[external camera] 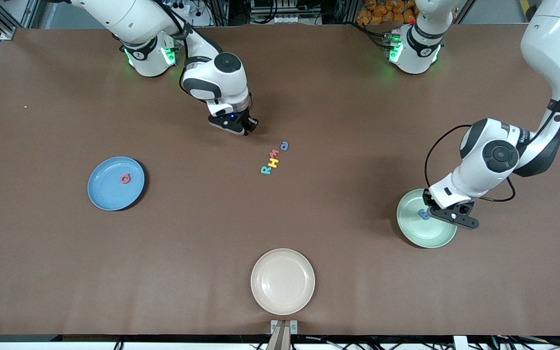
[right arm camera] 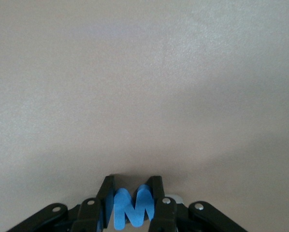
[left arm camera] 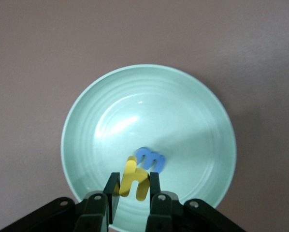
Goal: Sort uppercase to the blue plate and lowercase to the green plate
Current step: 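Carry the blue M toward the blue plate while the left gripper withdraws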
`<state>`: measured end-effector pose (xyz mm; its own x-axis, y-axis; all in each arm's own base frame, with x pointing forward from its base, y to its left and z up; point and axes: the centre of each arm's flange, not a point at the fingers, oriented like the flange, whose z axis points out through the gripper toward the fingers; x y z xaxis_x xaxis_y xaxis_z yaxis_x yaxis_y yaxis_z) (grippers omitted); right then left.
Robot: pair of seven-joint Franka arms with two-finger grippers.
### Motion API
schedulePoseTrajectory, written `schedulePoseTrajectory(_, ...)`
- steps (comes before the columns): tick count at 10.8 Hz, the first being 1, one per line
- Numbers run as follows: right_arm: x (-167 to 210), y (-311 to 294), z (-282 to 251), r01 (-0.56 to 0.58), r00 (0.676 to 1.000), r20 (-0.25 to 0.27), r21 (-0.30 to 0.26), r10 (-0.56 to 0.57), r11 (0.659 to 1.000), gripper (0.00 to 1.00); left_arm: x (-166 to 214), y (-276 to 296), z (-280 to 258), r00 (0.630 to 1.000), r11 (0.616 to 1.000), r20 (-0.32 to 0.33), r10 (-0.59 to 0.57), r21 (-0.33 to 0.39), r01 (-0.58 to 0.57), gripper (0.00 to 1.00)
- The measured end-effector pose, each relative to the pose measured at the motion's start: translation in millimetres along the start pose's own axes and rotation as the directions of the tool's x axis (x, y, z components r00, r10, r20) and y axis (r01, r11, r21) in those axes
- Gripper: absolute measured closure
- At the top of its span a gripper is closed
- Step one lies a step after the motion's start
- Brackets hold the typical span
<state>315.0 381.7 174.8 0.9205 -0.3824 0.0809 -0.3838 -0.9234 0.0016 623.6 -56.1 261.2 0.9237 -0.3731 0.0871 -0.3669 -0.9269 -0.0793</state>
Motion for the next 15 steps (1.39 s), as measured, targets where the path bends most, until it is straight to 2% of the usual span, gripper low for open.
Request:
schedulePoseTrajectory(4,5.9,-3.2,-2.1,-0.012,1.0,-0.011,-0.023,0.012,1.0,0.63,-13.9,-22.6,21.2,0.998,0.999,0.037,-0.045,-0.026,0.046,0.71)
schedulePoseTrajectory(6,8.9,-16.3,-13.9,-0.037,0.999,0.009,-0.06,0.037,0.998,0.63,-14.1,-23.9,29.8,0.998,0.998,0.043,-0.051,-0.042,0.053,0.7)
schedulePoseTrajectory(8,13.5,-33.5,-32.2,-0.037,0.998,0.044,-0.093,0.041,0.995,0.63,-10.5,-26.7,26.6,0.998,0.998,0.034,-0.056,-0.04,0.057,0.45)
schedulePoseTrajectory(9,18.2,-39.5,-39.2,-0.035,0.998,0.045,-0.103,0.039,0.994,0.63,-7.8,-27.9,23.7,0.998,0.998,0.026,-0.057,-0.038,0.058,0.34)
schedulePoseTrajectory(11,28.5,-46.7,-48.5,-0.021,0.997,0.071,-0.118,0.029,0.993,0.63,-1.0,-27.9,16.1,0.998,0.998,0.019,-0.059,-0.036,0.06,0.07)
schedulePoseTrajectory(12,35.8,-50.6,-55.2,0.0,0.994,0.105,-0.139,0.015,0.99,0.63,4.2,-24.9,10.4,0.997,0.996,0.021,-0.074,-0.052,0.075,0.0)
schedulePoseTrajectory(14,59.7,-63.2,-80.9,0.051,0.987,0.161,-0.171,-0.024,0.984,0.63,19.9,-15.8,-10.1,0.993,0.987,0.029,-0.118,-0.104,0.12,0.0)
schedulePoseTrajectory(15,73.4,-66.6,-92.8,0.076,0.985,0.167,-0.179,-0.045,0.981,0.63,30.0,-8.5,-23.9,0.991,0.985,0.044,-0.13,-0.109,0.134,0.0)
